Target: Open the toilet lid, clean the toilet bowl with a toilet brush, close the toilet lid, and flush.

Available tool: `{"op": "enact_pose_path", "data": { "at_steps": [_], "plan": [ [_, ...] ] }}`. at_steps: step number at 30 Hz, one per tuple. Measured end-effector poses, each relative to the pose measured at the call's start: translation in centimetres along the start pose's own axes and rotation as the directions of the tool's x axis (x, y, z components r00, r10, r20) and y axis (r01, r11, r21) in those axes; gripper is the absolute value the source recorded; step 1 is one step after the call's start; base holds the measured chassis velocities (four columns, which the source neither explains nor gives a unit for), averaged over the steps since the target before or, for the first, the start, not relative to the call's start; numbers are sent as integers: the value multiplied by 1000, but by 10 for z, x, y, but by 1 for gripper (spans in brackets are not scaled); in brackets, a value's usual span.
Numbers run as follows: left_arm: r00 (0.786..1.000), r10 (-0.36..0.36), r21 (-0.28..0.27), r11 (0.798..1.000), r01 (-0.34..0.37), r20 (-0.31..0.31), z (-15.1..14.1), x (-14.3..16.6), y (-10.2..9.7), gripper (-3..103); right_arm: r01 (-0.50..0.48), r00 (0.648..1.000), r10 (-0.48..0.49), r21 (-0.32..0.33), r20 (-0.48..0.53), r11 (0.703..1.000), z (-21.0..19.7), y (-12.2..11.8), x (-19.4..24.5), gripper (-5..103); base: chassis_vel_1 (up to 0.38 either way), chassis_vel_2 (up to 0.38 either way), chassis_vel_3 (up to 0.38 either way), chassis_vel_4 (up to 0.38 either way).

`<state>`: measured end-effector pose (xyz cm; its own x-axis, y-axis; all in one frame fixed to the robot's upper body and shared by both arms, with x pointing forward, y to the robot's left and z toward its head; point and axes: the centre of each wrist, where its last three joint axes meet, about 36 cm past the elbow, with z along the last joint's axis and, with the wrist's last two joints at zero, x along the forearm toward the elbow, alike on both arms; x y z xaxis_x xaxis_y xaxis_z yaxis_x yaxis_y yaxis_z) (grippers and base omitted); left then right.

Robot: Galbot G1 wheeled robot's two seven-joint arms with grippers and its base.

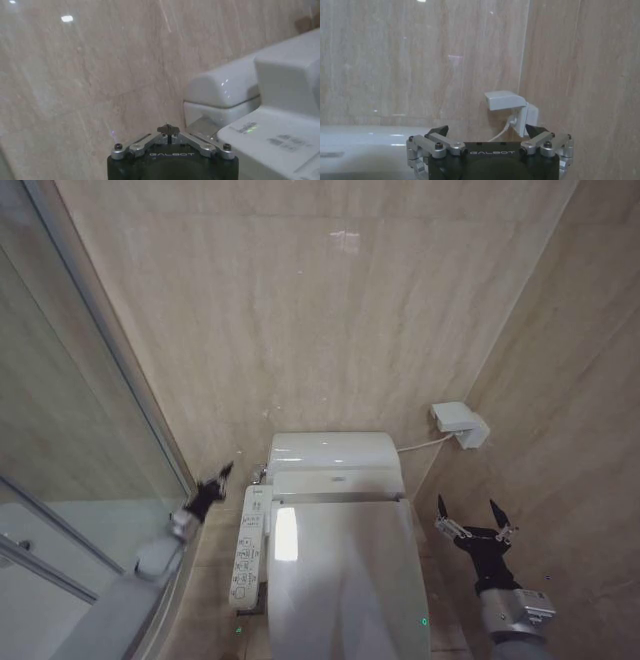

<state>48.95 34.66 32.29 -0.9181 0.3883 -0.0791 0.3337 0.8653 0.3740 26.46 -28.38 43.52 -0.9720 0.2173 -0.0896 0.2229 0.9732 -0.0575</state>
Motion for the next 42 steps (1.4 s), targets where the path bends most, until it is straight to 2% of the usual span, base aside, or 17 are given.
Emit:
{"op": "enact_pose_path", "data": {
  "at_steps": [6,10,13,42],
  "plan": [
    [1000,-15,28,1000,15,0,-2,23,-14,0,0,1000,0,0,0,1000,0,0,0,100,0,0,0,0],
    [998,-58,54,997,58,6,-9,42,-20,0,0,1000,0,0,0,1000,0,0,0,100,0,0,0,0],
    [993,-118,86,989,118,3,-20,59,-23,0,0,1000,0,0,0,1000,0,0,0,100,0,0,0,0],
    [992,-128,95,987,128,-5,-23,73,-27,0,0,1000,0,0,0,1000,0,0,0,100,0,0,0,0]
  ]
}}
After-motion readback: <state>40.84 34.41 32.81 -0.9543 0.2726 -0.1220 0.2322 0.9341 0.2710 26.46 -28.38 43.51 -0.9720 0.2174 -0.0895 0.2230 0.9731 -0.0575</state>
